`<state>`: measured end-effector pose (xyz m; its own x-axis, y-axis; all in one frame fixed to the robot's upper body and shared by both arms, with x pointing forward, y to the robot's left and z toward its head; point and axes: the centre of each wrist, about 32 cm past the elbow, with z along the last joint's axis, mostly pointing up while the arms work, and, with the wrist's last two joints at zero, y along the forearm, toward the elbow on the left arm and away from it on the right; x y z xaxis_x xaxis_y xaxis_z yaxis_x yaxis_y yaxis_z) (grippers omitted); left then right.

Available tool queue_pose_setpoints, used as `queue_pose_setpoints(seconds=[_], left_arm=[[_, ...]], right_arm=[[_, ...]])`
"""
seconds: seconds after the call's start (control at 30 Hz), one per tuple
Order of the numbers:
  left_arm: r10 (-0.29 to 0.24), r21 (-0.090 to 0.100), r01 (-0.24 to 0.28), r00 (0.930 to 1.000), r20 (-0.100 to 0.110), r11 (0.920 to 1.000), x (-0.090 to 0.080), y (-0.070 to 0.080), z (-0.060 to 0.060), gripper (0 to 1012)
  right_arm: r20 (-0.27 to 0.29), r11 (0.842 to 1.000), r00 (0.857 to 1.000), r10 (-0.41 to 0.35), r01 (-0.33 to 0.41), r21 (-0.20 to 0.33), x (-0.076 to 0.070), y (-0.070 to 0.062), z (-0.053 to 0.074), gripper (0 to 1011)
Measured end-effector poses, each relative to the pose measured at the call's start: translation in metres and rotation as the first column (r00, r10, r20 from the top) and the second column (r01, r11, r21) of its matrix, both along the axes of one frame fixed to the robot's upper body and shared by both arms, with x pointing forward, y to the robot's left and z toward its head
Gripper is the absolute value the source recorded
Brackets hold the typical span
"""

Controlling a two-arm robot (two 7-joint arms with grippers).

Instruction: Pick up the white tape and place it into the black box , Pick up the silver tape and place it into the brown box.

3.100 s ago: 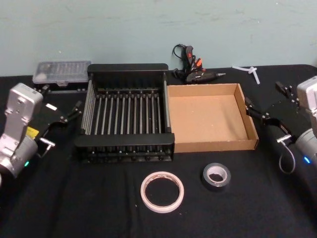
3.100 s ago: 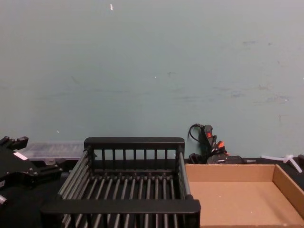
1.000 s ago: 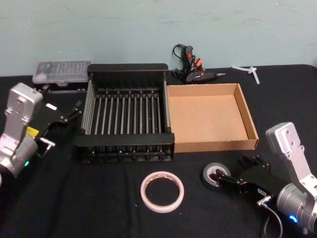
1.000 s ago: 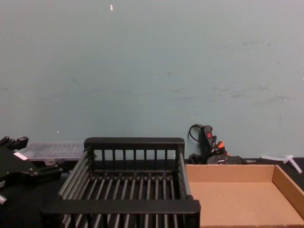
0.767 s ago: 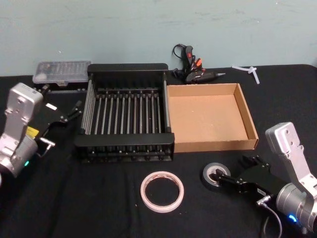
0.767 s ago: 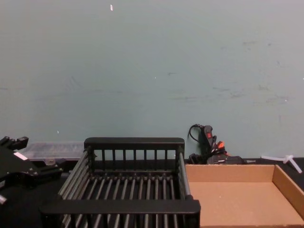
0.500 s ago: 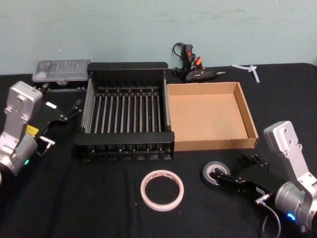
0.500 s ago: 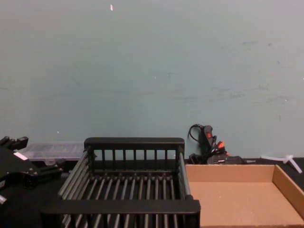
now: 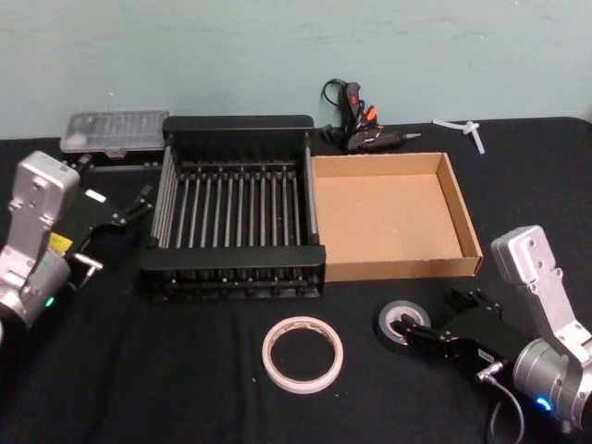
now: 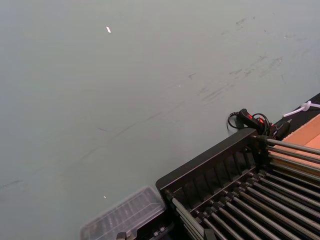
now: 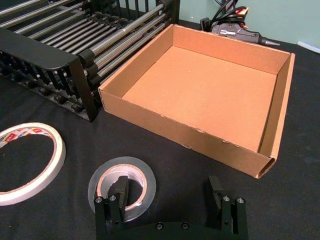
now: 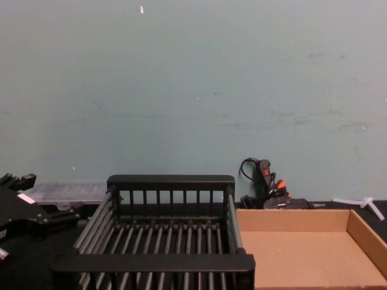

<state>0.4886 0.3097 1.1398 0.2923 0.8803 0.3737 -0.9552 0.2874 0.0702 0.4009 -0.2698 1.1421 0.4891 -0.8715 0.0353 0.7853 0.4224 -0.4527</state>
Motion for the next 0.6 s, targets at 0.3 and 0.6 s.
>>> queue_pose_setpoints(seconds=[0.3,0.6], left_arm=[[0.0,0.0,0.0,1.0,0.0,1.0,0.0,0.0,0.0,1001],[0.0,0.0,0.0,1.0,0.0,1.0,0.0,0.0,0.0,1001]], right_arm=[[0.001,1.0,1.0,0.0,0.0,0.001,-0.0002,0.0002,0.0001,902],[0.002,1.0,1.0,0.0,0.0,0.002,-0.0003,0.0004,0.0002,628]])
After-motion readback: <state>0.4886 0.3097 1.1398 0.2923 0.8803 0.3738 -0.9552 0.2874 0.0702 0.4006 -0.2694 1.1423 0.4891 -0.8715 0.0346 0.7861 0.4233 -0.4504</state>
